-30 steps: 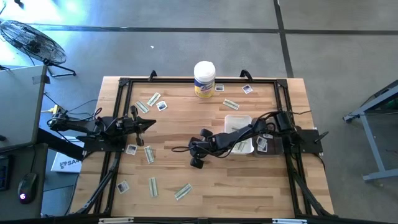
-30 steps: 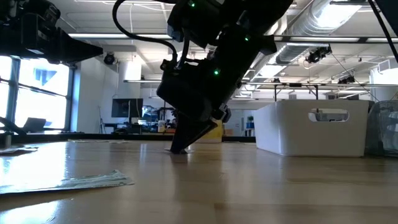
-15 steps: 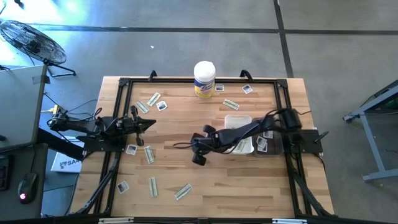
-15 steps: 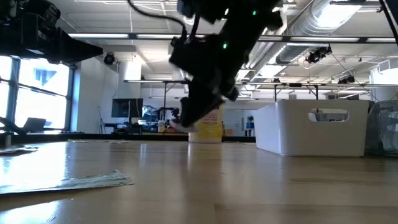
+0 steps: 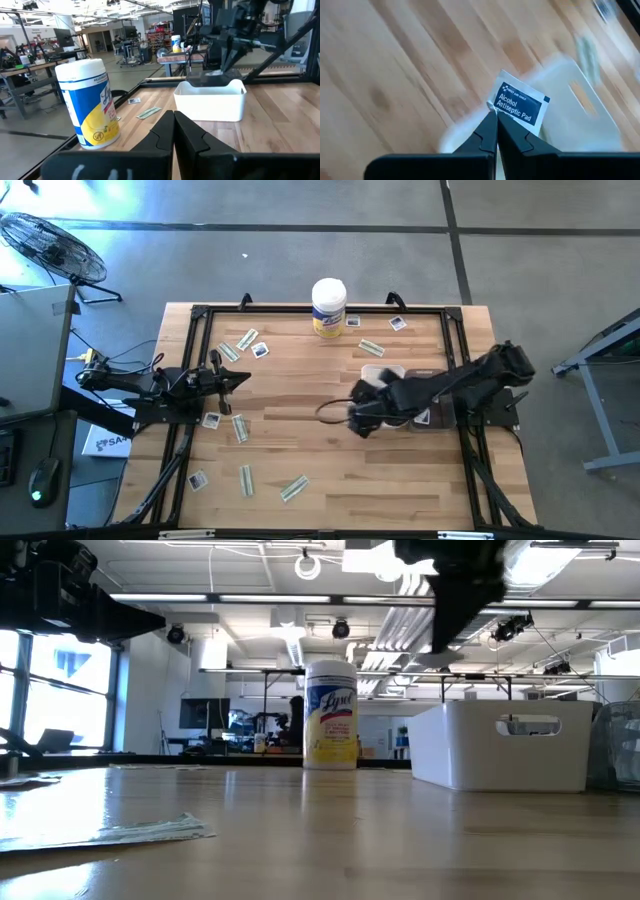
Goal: Pick & Place First Aid Supplies
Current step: Put the blue alcohol pad into the black bin, then put the green bandage pack into the white bin
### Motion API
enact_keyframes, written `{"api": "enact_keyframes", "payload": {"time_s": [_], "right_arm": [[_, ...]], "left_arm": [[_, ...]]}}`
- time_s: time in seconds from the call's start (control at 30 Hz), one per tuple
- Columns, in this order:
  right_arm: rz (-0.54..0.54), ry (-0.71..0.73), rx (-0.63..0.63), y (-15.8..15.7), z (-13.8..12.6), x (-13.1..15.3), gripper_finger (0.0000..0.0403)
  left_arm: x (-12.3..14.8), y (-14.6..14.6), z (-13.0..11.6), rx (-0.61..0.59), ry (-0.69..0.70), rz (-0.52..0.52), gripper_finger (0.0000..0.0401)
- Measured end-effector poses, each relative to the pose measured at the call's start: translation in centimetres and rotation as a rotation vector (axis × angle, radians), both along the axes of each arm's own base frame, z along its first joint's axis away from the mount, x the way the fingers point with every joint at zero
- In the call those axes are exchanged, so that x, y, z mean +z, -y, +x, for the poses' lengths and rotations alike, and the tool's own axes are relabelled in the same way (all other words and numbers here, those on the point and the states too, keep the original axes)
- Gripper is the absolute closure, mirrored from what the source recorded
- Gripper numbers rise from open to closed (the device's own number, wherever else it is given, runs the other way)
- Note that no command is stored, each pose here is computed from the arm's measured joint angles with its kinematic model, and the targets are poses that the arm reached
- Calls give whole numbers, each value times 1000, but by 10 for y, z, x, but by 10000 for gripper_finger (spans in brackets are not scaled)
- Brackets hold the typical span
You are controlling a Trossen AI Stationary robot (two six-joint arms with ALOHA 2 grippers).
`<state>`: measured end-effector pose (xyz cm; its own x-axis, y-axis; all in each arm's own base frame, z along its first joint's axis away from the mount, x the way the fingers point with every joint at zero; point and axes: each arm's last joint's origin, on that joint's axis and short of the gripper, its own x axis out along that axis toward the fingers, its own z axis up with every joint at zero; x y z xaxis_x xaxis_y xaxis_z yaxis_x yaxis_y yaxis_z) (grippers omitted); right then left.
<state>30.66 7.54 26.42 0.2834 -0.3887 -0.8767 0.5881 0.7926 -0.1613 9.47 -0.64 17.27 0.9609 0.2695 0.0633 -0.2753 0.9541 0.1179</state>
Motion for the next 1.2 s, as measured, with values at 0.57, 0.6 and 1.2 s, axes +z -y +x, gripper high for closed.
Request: {"api": "enact_keyframes", "payload": {"time_s": [0.57,0.6,1.2], "right_arm": [[58,-309,-302,-14,-86,-30,403],[74,-322,-324,-12,-93,-35,403],[286,-257,-468,35,-144,-94,356]], "left_arm": [[0,0,0,0,0,0,400],[0,0,0,0,0,0,400],[0,0,0,0,0,0,400]]}}
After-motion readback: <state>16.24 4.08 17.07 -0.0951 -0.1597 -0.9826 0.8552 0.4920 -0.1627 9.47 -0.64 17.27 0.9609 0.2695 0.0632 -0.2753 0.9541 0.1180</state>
